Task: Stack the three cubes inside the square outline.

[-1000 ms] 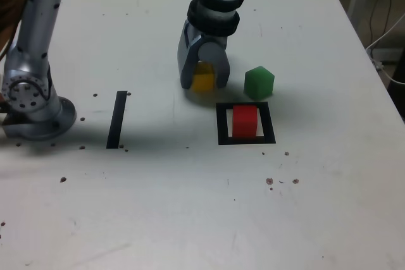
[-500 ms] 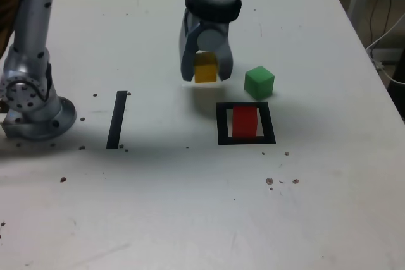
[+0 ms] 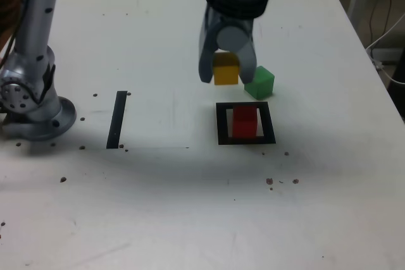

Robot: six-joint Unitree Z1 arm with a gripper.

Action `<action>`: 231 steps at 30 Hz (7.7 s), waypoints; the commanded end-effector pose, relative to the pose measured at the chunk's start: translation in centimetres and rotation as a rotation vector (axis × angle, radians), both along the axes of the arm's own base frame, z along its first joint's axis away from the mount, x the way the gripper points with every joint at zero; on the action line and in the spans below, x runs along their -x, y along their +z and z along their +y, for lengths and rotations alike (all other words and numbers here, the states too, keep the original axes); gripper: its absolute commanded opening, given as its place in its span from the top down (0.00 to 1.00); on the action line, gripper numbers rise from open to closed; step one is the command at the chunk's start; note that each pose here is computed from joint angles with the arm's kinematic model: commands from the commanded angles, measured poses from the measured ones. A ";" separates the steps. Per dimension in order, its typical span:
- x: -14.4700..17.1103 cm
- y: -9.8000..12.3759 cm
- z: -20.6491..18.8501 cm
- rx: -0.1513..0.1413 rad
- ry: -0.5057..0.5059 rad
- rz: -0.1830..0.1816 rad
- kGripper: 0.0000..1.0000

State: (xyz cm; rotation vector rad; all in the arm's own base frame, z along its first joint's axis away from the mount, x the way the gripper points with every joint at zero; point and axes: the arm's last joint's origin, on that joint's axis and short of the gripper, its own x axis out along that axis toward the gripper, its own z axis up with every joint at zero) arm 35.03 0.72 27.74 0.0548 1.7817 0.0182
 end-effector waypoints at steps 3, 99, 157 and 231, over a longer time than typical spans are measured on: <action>-1.0 -0.3 -1.1 0.006 -0.016 0.008 0.78; -2.3 -1.8 -3.2 -0.072 -0.042 0.052 0.01; -3.8 -2.3 -5.2 -0.010 -0.051 0.039 0.00; -7.6 -7.0 9.2 0.106 0.291 0.082 0.80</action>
